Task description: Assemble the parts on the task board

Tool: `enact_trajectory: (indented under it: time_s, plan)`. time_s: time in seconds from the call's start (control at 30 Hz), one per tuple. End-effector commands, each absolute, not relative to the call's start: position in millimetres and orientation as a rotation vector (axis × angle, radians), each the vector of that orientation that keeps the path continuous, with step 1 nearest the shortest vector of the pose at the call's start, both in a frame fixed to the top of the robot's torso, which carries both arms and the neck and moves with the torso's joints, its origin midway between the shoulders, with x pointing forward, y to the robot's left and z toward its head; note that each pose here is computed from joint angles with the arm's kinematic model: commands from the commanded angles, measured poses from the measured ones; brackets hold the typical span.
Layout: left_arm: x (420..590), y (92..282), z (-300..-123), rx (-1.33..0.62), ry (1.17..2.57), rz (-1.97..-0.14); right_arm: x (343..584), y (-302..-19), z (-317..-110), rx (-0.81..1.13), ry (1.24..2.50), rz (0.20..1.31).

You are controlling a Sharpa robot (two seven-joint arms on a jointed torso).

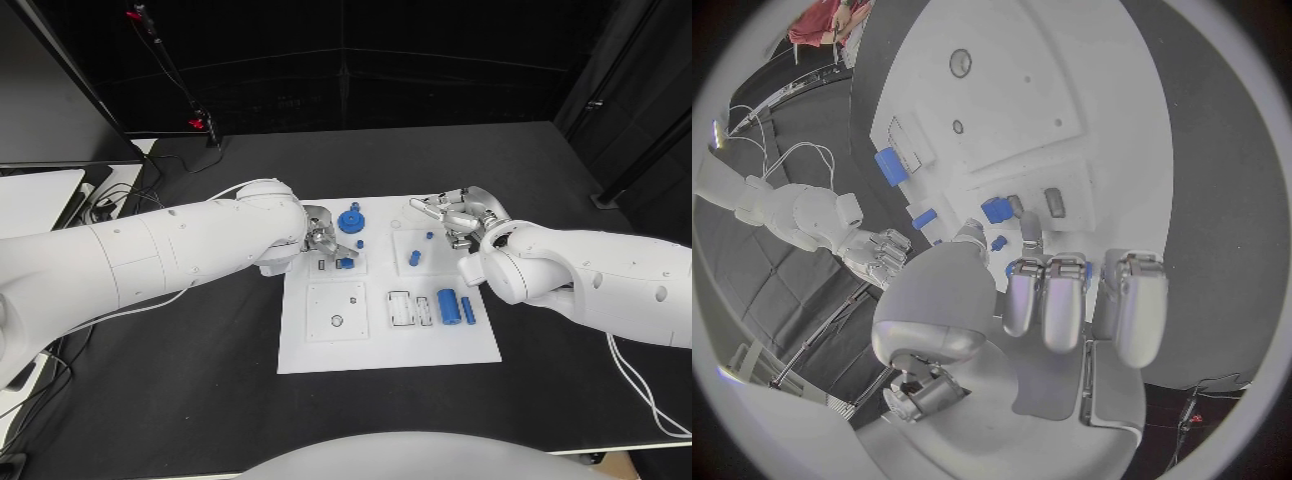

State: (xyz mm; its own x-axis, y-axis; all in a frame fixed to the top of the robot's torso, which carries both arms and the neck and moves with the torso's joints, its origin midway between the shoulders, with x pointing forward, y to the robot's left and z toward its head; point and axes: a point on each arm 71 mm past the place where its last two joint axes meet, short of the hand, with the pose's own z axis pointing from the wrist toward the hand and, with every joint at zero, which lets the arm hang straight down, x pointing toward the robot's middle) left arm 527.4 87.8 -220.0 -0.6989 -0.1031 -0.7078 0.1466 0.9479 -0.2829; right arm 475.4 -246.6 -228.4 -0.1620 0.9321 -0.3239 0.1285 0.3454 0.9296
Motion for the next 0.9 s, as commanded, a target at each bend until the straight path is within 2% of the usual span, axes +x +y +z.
enact_trajectory:
  time_s: [0.03, 0.9]
  plan:
    - [527.3, 83.0, -218.4, 0.051, 2.299, -0.426, 475.5, -245.3, -227.3, 0.983, 1.565, 0.972]
    - [526.4, 77.7, -218.2, 0.070, 2.302, -0.461, 476.0, -245.3, -228.0, 0.986, 1.566, 0.968]
